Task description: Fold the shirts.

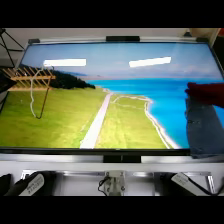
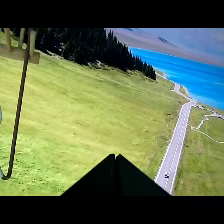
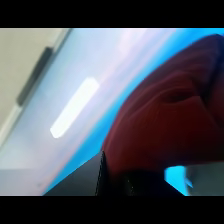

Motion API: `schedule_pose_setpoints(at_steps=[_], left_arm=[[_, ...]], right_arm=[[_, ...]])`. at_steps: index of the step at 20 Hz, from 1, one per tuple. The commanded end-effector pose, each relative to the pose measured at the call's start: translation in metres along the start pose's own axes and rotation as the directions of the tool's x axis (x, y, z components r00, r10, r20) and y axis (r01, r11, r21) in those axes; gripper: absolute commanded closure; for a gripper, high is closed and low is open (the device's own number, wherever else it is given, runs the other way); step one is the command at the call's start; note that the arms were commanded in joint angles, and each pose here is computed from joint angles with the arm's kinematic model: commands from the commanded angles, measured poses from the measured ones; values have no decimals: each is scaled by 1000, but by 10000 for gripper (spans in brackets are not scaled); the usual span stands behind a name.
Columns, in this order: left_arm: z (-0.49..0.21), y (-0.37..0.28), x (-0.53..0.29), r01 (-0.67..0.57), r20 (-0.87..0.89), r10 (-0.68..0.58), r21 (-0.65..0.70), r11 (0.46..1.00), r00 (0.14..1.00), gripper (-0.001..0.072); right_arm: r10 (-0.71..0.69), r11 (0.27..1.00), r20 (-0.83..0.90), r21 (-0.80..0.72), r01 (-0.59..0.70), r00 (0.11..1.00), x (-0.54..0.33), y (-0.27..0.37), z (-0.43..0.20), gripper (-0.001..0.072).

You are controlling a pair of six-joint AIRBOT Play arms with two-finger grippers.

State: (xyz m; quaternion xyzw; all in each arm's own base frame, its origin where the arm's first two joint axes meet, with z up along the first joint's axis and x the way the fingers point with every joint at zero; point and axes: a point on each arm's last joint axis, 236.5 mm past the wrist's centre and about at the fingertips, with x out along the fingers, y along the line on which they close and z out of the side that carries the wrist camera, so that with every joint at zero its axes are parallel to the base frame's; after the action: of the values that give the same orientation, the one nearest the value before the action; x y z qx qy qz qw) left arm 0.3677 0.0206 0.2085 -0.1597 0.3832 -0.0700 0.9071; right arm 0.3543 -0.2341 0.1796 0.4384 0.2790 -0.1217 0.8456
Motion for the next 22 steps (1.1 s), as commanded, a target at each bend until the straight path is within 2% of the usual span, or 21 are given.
schedule_pose_setpoints(at_steps=[1, 2, 4, 7, 8, 9, 11, 14, 15, 16, 18, 20, 21, 22], left_arm=[[0, 1, 1, 0, -3, 0, -1, 1000, 1000, 672], [0, 1, 1, 0, -4, 0, -1, 1000, 1000, 673], [0, 1, 2, 0, -4, 0, -1, 1000, 1000, 672], [-1, 2, 5, 1, -11, -1, -5, 1000, 1000, 673], [-1, 3, 6, 1, -14, -1, -7, 1000, 1000, 672], [-1, 3, 6, 1, -16, -1, -8, 1000, 1000, 672], [-2, 3, 10, 4, -24, -4, -8, 1000, 1000, 673], [-11, -6, 24, 9, -75, -5, 60, 998, 997, 676], [-20, -3, 35, -50, -123, 65, 119, 992, 990, 677], [-26, 3, 46, -131, -162, 160, 175, 976, 974, 677], [-38, 2, 75, -258, -232, 347, 341, 904, 909, 676], [-69, -18, 107, -231, -364, 437, 488, 842, 823, 656], [-90, -32, 123, -186, -436, 442, 513, 838, 784, 354], [-112, -45, 137, -153, -498, 441, 517, 842, 747, -13]], right_arm=[[-375, 926, -172, -28, 376, 911, -42, -87, -47, 639], [-461, 885, -250, -52, 463, 852, -52, -111, -67, 639], [-535, 830, -391, -77, 553, 749, -60, -147, -109, 639], [-541, 792, -542, -74, 605, 643, -54, -185, -170, 590], [-538, 786, -564, -66, 615, 627, -51, -192, -182, 301], [-533, 789, -573, -72, 610, 622, -48, -196, -189, 77], [-542, 797, -527, -77, 599, 654, -44, -193, -174, 77], [-493, 868, -306, -102, 486, 815, -34, -140, -94, 82], [-444, 895, -196, -146, 422, 874, -29, -102, -59, 187], [-388, 906, -93, -218, 361, 917, -23, -60, -31, 224], [-247, 881, 11, -413, 229, 969, -3, 36, -15, 222], [-161, 810, -71, -579, 91, 984, 28, 108, -63, 205], [-174, 777, -158, -629, 37, 972, 45, 128, -102, 183], [-217, 793, -262, -610, 13, 940, 60, 136, -144, 82]])
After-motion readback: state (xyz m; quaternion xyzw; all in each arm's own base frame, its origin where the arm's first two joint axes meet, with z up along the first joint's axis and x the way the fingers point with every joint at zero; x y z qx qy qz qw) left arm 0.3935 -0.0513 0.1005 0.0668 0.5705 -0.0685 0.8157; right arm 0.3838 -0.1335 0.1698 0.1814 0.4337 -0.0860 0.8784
